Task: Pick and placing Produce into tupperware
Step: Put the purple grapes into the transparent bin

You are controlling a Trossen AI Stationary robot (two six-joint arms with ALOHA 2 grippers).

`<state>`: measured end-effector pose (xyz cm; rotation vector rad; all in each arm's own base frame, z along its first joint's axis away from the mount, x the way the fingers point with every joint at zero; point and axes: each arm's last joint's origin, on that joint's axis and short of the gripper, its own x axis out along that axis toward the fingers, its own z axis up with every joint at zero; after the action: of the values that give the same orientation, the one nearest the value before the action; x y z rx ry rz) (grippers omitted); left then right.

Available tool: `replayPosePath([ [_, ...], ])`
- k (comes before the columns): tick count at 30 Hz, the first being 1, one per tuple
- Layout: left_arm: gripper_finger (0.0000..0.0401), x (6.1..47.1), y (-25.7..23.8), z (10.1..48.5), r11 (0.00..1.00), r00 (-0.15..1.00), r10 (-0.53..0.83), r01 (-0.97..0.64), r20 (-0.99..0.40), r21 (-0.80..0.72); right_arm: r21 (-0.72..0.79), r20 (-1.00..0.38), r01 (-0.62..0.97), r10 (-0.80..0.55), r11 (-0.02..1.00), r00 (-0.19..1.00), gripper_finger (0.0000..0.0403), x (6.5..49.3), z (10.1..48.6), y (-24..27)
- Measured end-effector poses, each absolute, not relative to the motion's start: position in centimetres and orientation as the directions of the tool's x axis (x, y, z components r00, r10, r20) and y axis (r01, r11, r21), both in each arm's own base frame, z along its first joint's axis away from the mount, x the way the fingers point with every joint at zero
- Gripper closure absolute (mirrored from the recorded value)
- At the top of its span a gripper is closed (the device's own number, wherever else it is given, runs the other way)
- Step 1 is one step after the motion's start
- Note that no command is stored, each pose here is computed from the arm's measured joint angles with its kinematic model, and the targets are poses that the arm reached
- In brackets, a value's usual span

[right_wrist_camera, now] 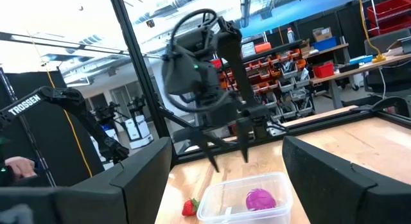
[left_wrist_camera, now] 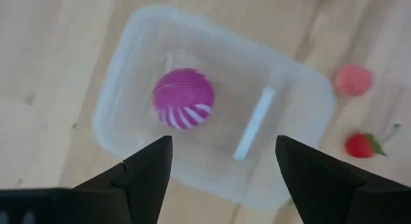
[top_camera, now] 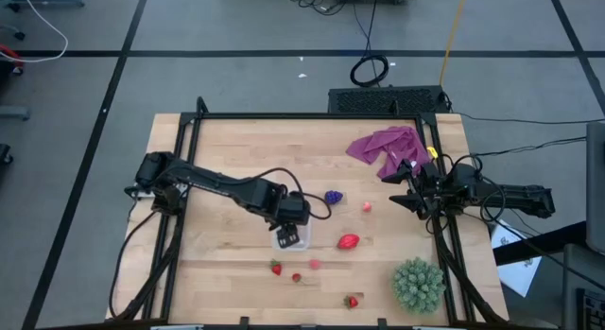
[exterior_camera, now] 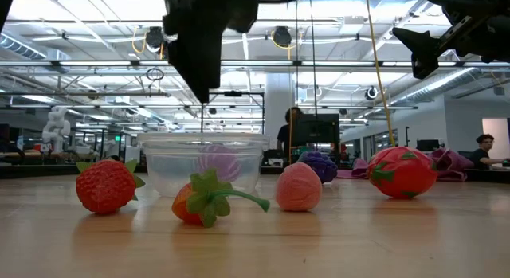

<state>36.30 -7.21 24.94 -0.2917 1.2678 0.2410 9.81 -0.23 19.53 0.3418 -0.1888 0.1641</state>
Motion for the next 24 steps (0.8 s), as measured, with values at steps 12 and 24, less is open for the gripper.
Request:
replayPosePath([
  [12, 0.0126, 37.6, -6.5, 25.4, 0.969, 0.408, 0.068, -0.246, -0.911, -0.038, 0.314, 0.211, -0.191, 0.127, 0.93, 0.969, 0.0112, 9.8, 19.5, -0.2],
  [24, 0.0127, 36.5, -2.5, 28.0, 0.965, 0.438, 0.112, -0.261, -0.892, -0.007, 0.214, 0.343, -0.212, 0.13, 0.954, 0.93, 0.0112, 9.5, 20.8, -0.2],
])
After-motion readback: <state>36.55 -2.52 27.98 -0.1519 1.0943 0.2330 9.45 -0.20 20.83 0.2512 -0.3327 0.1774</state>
